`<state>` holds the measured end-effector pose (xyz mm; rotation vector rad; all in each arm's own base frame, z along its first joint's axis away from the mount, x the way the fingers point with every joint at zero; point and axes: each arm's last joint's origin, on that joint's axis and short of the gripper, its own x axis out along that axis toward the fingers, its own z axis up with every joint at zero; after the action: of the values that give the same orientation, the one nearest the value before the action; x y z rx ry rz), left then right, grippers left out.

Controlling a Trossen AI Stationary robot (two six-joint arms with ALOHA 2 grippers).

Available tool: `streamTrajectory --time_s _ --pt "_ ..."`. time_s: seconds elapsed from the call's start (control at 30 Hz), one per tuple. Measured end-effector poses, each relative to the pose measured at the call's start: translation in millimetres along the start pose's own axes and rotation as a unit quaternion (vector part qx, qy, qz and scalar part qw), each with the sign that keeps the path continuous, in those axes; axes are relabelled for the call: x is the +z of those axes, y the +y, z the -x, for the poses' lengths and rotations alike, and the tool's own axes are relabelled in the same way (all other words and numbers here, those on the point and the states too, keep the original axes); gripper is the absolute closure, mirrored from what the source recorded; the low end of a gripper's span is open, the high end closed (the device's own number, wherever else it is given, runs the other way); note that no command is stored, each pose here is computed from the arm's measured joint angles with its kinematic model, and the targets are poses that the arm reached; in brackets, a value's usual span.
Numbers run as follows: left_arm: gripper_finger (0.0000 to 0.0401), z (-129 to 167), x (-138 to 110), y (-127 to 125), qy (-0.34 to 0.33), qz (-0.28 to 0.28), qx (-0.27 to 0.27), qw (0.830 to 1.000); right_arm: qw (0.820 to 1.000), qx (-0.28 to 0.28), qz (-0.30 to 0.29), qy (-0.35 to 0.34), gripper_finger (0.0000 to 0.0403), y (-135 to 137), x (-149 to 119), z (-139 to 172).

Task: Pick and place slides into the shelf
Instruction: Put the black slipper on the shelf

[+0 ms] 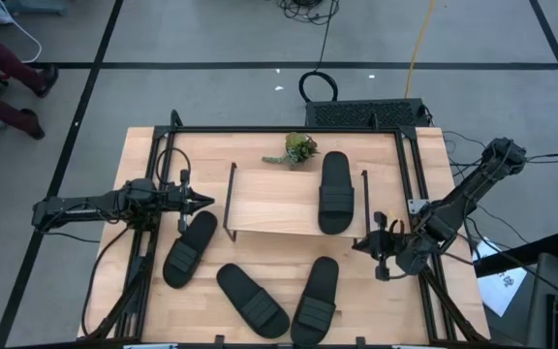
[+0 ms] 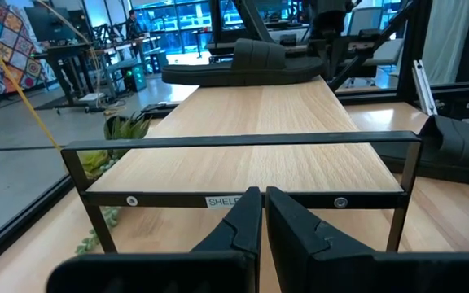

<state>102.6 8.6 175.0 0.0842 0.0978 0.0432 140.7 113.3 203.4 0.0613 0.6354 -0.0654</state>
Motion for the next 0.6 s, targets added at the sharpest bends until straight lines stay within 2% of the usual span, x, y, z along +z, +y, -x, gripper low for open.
streamTrajectory --time_s 0.6 --pt "0.0375 0.0 0.0 0.0 0.000 0.000 0.000 1.000 1.000 -0.020 0.011 0.005 0.0403 -6.5 2.1 -3.6"
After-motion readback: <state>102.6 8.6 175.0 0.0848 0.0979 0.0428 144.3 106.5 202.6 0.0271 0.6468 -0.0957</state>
